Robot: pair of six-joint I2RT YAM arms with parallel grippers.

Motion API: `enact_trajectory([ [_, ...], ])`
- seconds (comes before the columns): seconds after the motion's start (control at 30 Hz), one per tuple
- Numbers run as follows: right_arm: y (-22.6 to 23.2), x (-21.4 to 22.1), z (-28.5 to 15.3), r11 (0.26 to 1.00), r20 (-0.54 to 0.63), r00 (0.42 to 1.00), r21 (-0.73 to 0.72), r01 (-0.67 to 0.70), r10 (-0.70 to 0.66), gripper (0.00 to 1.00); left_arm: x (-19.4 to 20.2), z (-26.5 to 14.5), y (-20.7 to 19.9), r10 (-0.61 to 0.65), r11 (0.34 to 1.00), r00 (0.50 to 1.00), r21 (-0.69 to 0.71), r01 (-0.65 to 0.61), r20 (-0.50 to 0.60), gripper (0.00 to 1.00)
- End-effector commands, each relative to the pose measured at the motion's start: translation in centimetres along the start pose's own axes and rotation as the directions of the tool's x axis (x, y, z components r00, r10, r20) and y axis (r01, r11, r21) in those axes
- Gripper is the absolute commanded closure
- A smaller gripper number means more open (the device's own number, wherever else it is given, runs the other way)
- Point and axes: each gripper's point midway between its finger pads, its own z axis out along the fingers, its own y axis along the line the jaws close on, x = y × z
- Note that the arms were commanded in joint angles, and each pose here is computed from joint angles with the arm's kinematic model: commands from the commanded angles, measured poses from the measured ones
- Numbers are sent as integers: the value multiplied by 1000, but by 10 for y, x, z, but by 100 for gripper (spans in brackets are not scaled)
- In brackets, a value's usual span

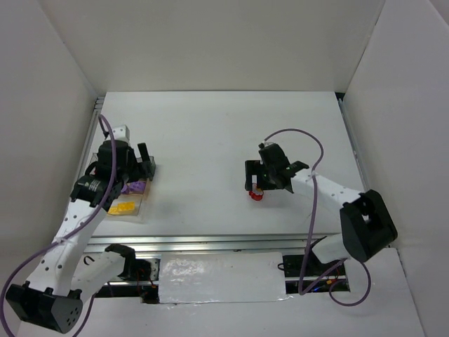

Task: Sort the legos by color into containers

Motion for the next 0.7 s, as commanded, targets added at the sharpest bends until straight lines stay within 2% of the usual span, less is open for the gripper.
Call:
enact_trajectory([
  [0.0, -4, -9, 8, 998, -47, 998, 51, 49, -46, 7, 2, -12, -10, 36, 995, 999, 96, -39, 34, 0],
  [0.17, 1, -4, 23, 998, -126, 991, 45, 52, -46, 13, 14, -9, -6, 48, 994, 998, 97, -51, 32, 0],
  [0.23, 2, -5, 27, 997, -141, 989, 45, 55, -48, 19, 16, -9, -8, 56, 992, 998, 109, -58, 26, 0],
  [0.37, -3, 14, 38, 995, -234, 972, 81, 55, -35, 26, 16, -8, -10, 62, 991, 998, 115, -64, 19, 0],
  [0.43, -5, 18, 37, 993, -243, 969, 99, 58, -32, 36, 17, -6, -12, 65, 990, 998, 127, -67, 17, 1],
  [0.5, -5, 19, 36, 993, -237, 971, 104, 57, -31, 53, 18, -5, -13, 68, 989, 998, 131, -69, 11, 1],
  [0.53, -3, 19, 35, 994, -233, 972, 95, 52, -28, 62, 17, -4, -14, 68, 989, 998, 131, -69, 9, 0],
  [0.57, 2, 15, 32, 996, -217, 976, 77, 50, -32, 78, 19, -3, -14, 71, 989, 997, 133, -71, 0, 0],
  [0.6, 6, 14, 30, 997, -207, 978, 63, 48, -34, 88, 20, -3, -17, 76, 986, 997, 150, -74, -5, 1],
  [0.67, 26, 4, 19, 999, -156, 987, -21, 35, -38, 94, 23, -7, -32, 81, 969, 996, 237, -73, -22, 0],
])
